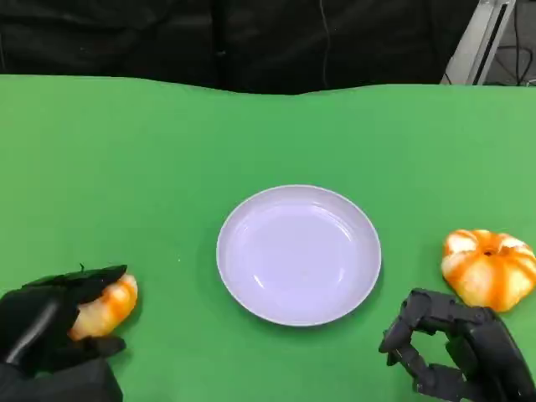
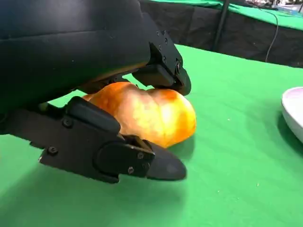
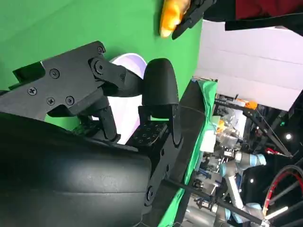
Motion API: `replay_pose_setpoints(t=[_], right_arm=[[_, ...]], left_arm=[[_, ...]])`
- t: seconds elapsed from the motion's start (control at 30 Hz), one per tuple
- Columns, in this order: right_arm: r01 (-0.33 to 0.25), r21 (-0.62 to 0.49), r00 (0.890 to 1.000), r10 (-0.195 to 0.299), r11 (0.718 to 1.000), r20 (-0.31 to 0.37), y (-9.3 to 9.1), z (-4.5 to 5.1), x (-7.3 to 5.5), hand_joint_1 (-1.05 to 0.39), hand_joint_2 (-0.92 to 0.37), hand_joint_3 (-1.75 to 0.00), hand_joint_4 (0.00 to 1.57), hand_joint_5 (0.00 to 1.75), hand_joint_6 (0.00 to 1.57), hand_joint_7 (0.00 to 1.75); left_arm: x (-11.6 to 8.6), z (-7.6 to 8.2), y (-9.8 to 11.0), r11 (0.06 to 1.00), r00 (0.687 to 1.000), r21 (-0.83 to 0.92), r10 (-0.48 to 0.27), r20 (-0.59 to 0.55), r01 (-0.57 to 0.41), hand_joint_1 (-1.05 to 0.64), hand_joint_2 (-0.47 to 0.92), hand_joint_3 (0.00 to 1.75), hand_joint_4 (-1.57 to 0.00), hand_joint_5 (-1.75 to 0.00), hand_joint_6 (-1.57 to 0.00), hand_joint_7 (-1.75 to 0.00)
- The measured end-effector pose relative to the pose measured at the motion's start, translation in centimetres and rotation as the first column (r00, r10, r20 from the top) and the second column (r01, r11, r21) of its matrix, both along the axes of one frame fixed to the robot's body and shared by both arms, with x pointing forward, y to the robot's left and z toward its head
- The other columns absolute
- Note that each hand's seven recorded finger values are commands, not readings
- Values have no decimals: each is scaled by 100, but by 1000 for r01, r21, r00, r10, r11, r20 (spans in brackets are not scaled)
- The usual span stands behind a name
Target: Grasp the bread from the table and place it into the plate.
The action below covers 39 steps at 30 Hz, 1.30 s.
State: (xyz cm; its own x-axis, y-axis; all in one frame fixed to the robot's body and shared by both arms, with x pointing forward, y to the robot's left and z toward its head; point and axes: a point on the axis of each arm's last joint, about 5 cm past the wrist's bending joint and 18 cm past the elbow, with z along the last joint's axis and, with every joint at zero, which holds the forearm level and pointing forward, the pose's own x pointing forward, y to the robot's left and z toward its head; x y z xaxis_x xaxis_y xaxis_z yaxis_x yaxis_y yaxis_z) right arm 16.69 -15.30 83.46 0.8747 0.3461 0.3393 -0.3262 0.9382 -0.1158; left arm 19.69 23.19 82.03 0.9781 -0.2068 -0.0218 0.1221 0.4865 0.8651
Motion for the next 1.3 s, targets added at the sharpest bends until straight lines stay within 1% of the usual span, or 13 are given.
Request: replay_pose_setpoints(t=[0.07, 0.37, 0.5, 0.53, 0.57, 0.6, 0.63, 0.67, 0.7, 0.73, 0.8, 1.0, 1.3], right_arm=[[0, 0, 1000, 0, 1000, 0, 0, 0, 0, -20, -71, -78, 76, 155, 78, 128], [0, 1, 1000, 0, 1000, 0, 0, 0, 1, -19, -71, -79, 77, 155, 79, 127], [0, 0, 1000, 0, 1000, 0, 0, 0, 1, -19, -70, -79, 77, 154, 79, 127], [0, 1, 1000, 0, 1000, 0, 0, 0, 1, -19, -70, -79, 77, 154, 79, 127], [0, 1, 1000, 0, 1000, 0, 0, 0, 1, -19, -70, -79, 77, 154, 79, 126], [0, 1, 1000, 0, 1000, 0, 0, 0, 1, -19, -70, -79, 77, 154, 79, 126], [0, 1, 1000, 0, 1000, 0, 0, 0, 1, -19, -70, -79, 77, 154, 79, 126], [0, 1, 1000, 0, 1000, 0, 0, 0, 1, -19, -70, -79, 77, 153, 79, 126], [0, 1, 1000, 0, 1000, 0, 0, 0, 0, -20, -70, -79, 77, 153, 79, 126], [0, 1, 1000, 0, 1000, 0, 0, 0, 0, -20, -70, -79, 77, 153, 79, 126], [0, 1, 1000, 0, 1000, 0, 0, 0, 0, -20, -70, -79, 77, 153, 79, 126], [0, -1, 1000, 0, 1000, 0, 1, 0, 2, -20, -70, -79, 77, 155, 79, 127], [0, 0, 1000, 0, 1000, 0, 3, 1, 2, -20, -70, -80, 76, 157, 79, 128]], left_arm=[[3, 12, 1, 1000, 1000, 0, -13, -10, 13, -23, 87, 6, -58, 0, -55, 0], [13, 79, 29, 999, 998, 19, -46, -45, 46, -28, 88, 1, -56, 0, -57, -1], [2, 93, 30, 999, 997, 22, -42, -57, 44, -24, 86, 0, -62, -3, -66, -4], [0, 97, 28, 999, 997, 24, -41, -62, 42, -22, 85, 0, -61, -20, -71, -7], [-2, 100, 26, 999, 997, 26, -36, -61, 37, -17, 84, 0, -48, -69, -78, -17], [-6, 101, 22, 999, 998, 30, -30, -56, 32, -13, 83, 0, -36, -117, -72, -53], [-13, 99, 19, 999, 999, 32, -23, -44, 24, -12, 83, 0, -32, -139, -63, -82], [-24, 92, 16, 999, 1000, 33, -12, -28, 13, -9, 82, 0, -35, -156, -56, -119], [-33, 83, 9, 999, 1000, 32, -3, -15, 4, -7, 81, 0, -38, -167, -50, -148], [-37, 74, -4, 1000, 1000, 26, 6, 0, -6, -6, 81, 0, -42, -171, -48, -161], [-40, 63, -26, 1000, 999, 14, 20, 25, -21, -7, 79, 1, -51, -174, -50, -172], [-76, 11, -40, 999, 997, 4, 36, 67, -37, -8, 77, 0, -61, -175, -51, -175], [-107, -30, -91, 998, 986, -13, 64, 156, -63, -9, 78, 1, -64, -175, -52, -175]])
